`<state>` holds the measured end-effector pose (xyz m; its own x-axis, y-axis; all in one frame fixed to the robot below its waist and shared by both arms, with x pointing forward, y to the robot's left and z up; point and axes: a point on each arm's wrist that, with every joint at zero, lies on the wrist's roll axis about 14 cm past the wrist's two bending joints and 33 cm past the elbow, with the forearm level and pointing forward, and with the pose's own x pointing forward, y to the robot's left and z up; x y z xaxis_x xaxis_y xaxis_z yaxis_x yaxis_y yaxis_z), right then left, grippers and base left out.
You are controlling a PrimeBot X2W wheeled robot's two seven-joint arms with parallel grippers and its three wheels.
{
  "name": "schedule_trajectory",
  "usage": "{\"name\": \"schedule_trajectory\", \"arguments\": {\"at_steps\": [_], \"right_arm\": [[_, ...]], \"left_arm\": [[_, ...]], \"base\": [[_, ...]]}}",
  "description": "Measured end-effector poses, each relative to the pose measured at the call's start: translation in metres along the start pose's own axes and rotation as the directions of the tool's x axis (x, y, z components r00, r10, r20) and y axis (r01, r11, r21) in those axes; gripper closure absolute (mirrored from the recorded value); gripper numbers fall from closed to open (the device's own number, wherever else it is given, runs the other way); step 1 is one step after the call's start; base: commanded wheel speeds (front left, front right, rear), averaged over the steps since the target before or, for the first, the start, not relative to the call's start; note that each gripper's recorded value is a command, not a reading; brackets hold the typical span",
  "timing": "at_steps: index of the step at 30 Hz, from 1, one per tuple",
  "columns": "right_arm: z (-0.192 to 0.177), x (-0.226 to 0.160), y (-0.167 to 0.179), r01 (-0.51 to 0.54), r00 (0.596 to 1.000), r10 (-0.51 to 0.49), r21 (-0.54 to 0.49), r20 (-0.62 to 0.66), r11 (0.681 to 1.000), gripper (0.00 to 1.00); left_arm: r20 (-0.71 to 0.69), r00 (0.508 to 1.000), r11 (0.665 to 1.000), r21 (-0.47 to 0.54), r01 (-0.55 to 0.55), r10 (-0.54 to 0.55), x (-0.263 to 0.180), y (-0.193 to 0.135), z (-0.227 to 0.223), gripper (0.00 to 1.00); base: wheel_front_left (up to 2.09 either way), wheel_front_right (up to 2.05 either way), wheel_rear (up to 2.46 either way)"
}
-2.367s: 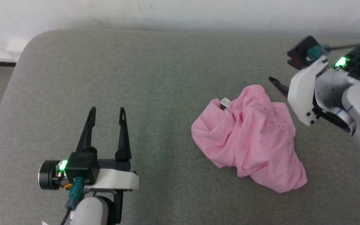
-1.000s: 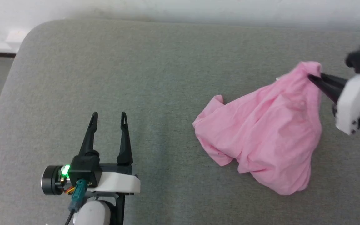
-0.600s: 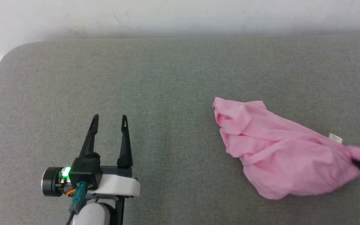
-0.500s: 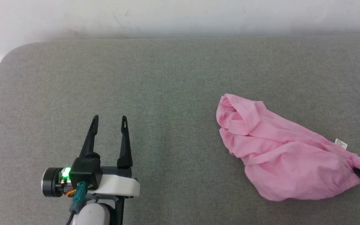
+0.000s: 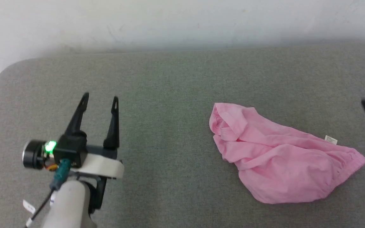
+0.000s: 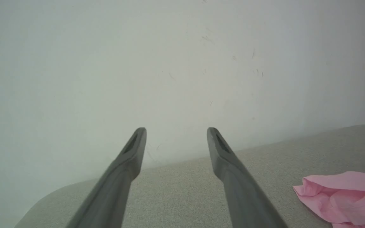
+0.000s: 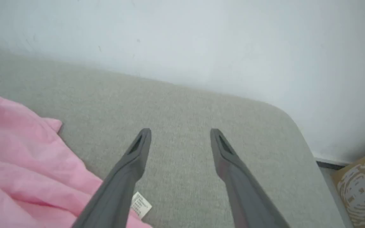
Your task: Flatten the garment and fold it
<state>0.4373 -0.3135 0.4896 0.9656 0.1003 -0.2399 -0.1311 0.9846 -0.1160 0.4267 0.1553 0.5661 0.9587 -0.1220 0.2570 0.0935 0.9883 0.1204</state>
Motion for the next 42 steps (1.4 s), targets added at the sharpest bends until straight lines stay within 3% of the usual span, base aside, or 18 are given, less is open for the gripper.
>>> {"name": "schedule_trajectory", "arguments": {"at_steps": [5, 9, 12, 16, 19, 23, 26, 28, 31, 39, 42], "right_arm": [[0.087, -0.004, 0.013, 0.029, 0.942, -0.028, 0.002, 0.334, 1.0, 0.0], [0.091, -0.025, 0.046, 0.046, 0.898, -0.05, 0.018, 0.438, 0.999, 0.0], [0.099, -0.04, 0.064, 0.067, 0.864, -0.082, 0.047, 0.497, 0.997, 0.0], [0.109, -0.052, 0.069, 0.102, 0.826, -0.135, 0.09, 0.548, 0.991, 0.0], [0.11, -0.056, 0.069, 0.126, 0.813, -0.17, 0.118, 0.557, 0.985, 0.0], [0.102, -0.057, 0.07, 0.139, 0.82, -0.191, 0.136, 0.54, 0.981, 0.0], [0.098, -0.057, 0.068, 0.151, 0.825, -0.205, 0.144, 0.527, 0.978, 0.0], [0.095, -0.057, 0.065, 0.162, 0.827, -0.215, 0.147, 0.52, 0.976, 0.0], [0.092, -0.054, 0.062, 0.178, 0.828, -0.233, 0.156, 0.51, 0.972, 0.0], [0.077, -0.047, 0.048, 0.232, 0.836, -0.286, 0.171, 0.468, 0.958, 0.0], [0.067, -0.045, 0.043, 0.254, 0.845, -0.304, 0.171, 0.441, 0.952, 0.0]], "left_arm": [[0.048, 0.991, 0.992, 0.003, 0.124, -0.124, 0.032, -0.012, 0.015, 0.0], [0.01, 0.969, 0.969, -0.01, 0.245, -0.245, 0.056, -0.038, 0.017, 0.0], [-0.045, 0.933, 0.934, -0.021, 0.356, -0.357, 0.068, -0.068, 0.017, 0.0], [-0.145, 0.826, 0.837, -0.041, 0.546, -0.545, 0.065, -0.118, 0.009, 0.0], [-0.256, 0.707, 0.741, -0.068, 0.668, -0.66, 0.05, -0.15, -0.006, 0.0], [-0.392, 0.509, 0.592, -0.123, 0.796, -0.766, 0.019, -0.186, -0.029, 0.0], [-0.494, 0.335, 0.469, -0.174, 0.866, -0.802, -0.012, -0.205, -0.05, 0.0], [-0.534, 0.248, 0.406, -0.202, 0.891, -0.809, -0.025, -0.213, -0.06, 0.0], [-0.557, 0.182, 0.36, -0.229, 0.905, -0.81, -0.03, -0.223, -0.069, 0.0], [-0.623, 0.085, 0.307, -0.257, 0.917, -0.777, -0.041, -0.242, -0.118, 0.0], [-0.672, 0.069, 0.28, -0.211, 0.937, -0.738, -0.046, -0.242, -0.141, 0.0]], "base": [[0.0, 0.0, 0.0], [0.0, 0.0, 0.0], [0.0, 0.0, 0.0], [0.0, 0.0, 0.0], [0.0, 0.0, 0.0], [0.0, 0.0, 0.0], [0.0, 0.0, 0.0], [0.0, 0.0, 0.0], [0.0, 0.0, 0.0], [0.0, 0.0, 0.0], [0.0, 0.0, 0.0]]}}
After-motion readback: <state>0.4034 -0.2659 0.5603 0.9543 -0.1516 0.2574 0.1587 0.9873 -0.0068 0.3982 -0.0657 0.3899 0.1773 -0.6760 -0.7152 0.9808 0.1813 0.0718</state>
